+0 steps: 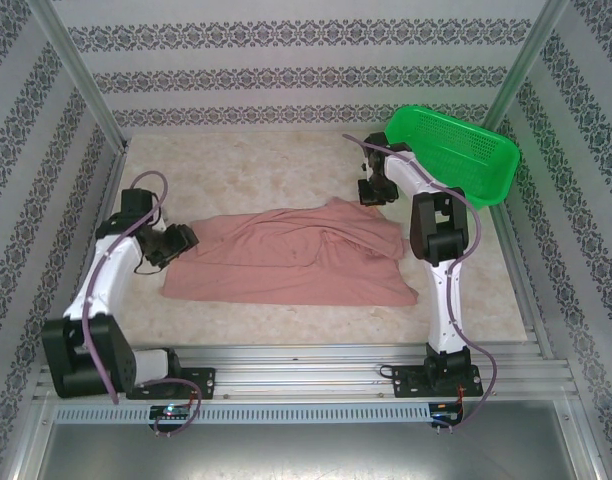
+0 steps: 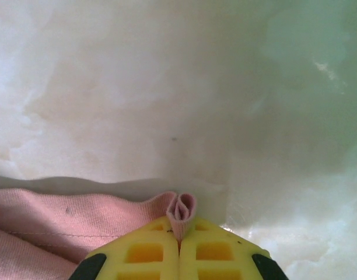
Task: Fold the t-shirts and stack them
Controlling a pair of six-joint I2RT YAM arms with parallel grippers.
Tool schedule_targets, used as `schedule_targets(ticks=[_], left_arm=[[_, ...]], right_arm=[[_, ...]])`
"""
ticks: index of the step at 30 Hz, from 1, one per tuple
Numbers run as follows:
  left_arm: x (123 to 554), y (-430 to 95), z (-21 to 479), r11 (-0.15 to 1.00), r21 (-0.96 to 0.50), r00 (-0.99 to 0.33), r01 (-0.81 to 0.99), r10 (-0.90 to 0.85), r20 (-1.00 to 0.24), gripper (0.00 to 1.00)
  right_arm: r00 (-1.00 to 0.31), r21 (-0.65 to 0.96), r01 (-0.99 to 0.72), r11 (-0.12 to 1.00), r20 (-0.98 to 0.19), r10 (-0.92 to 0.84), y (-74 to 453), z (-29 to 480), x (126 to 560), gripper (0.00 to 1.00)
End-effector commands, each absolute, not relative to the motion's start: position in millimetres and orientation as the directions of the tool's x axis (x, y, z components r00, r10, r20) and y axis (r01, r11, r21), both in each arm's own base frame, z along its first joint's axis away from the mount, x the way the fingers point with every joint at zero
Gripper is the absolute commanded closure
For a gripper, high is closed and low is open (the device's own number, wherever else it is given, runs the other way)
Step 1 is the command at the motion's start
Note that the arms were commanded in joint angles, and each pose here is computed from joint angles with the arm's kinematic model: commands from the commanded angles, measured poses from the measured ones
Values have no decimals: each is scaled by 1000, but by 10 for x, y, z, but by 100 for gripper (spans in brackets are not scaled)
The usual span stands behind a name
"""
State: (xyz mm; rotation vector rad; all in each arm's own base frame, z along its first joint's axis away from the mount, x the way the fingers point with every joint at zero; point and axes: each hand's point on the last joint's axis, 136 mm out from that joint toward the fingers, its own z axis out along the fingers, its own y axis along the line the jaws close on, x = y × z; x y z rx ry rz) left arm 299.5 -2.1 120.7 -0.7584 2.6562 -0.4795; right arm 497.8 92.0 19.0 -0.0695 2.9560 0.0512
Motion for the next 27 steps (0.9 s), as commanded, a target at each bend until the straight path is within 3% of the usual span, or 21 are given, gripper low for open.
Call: schedule_targets(ticks=[1,8,18,27], left_arm=[[3264,-8,1156,807,-422,-796,-413,-545,-263,45],[3715,25,1042,748,-481,-746,-457,-617,-250,47],[3898,-74,903,442,-629,-535,-639,-844,-48,49],[3993,29,670,265,-620,-359,-739,-933,29,51]], right_arm=[[-987,3,-41,999,-153,-40,890,129,4852,100],[-987,5,-57,998,-150,-56,902,143,4790,100],[-987,-2,-82,997,-135,-82,939,118,4749,100],[-985,-7,-102,995,-140,-102,945,134,4769,100]])
